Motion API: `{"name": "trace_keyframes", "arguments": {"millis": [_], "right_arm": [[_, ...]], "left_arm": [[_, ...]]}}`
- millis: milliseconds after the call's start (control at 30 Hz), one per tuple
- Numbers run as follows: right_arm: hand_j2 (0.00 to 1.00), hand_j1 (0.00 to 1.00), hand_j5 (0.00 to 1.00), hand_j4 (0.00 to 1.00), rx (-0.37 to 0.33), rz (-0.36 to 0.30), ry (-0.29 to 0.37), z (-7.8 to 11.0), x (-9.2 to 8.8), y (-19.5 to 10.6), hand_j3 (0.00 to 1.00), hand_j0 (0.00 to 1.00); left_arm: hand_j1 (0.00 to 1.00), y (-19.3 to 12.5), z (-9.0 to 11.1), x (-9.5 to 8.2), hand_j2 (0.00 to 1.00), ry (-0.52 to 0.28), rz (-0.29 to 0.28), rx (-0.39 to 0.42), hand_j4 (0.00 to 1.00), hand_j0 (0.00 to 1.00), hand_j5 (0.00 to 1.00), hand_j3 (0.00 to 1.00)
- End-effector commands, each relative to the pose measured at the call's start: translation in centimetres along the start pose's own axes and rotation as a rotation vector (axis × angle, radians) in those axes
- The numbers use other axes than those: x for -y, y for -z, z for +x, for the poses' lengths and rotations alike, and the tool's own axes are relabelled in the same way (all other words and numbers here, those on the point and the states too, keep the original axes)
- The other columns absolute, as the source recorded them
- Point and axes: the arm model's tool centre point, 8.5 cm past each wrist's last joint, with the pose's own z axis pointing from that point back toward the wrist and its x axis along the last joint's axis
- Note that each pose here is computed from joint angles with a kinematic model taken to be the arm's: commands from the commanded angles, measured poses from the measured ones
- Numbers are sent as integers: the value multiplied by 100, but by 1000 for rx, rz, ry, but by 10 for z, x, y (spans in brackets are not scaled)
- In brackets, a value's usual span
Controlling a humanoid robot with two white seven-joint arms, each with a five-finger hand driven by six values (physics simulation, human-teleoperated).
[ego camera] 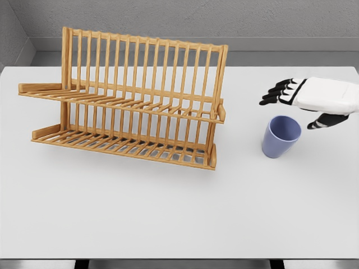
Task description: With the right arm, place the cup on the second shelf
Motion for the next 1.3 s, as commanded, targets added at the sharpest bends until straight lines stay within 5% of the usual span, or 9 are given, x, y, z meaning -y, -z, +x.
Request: {"name": "trace_keyframes", "arguments": {"millis": [0,233,367,833,1267], "right_arm": [[100,100,100,100,7,7,1,3,-1,0,100,100],[100,100,100,100,-2,25,15,1,-8,-2,100,100],[100,100,100,100,-9,69,71,-7,-32,5,100,100],[100,100,100,100,-77,59,125,-36,-47,21,100,100],[100,100,100,100,-46,94,118,-27,-58,39,100,100]], "left_arm": [[100,0,0,0,100,0,0,1,100,100,100,100],[100,0,0,0,100,0,0,1,100,100,100,100],[100,0,0,0,100,0,0,1,100,100,100,100],[100,0,0,0,100,0,0,0,100,100,100,100],[100,0,0,0,100,0,0,1,100,100,100,100]]}}
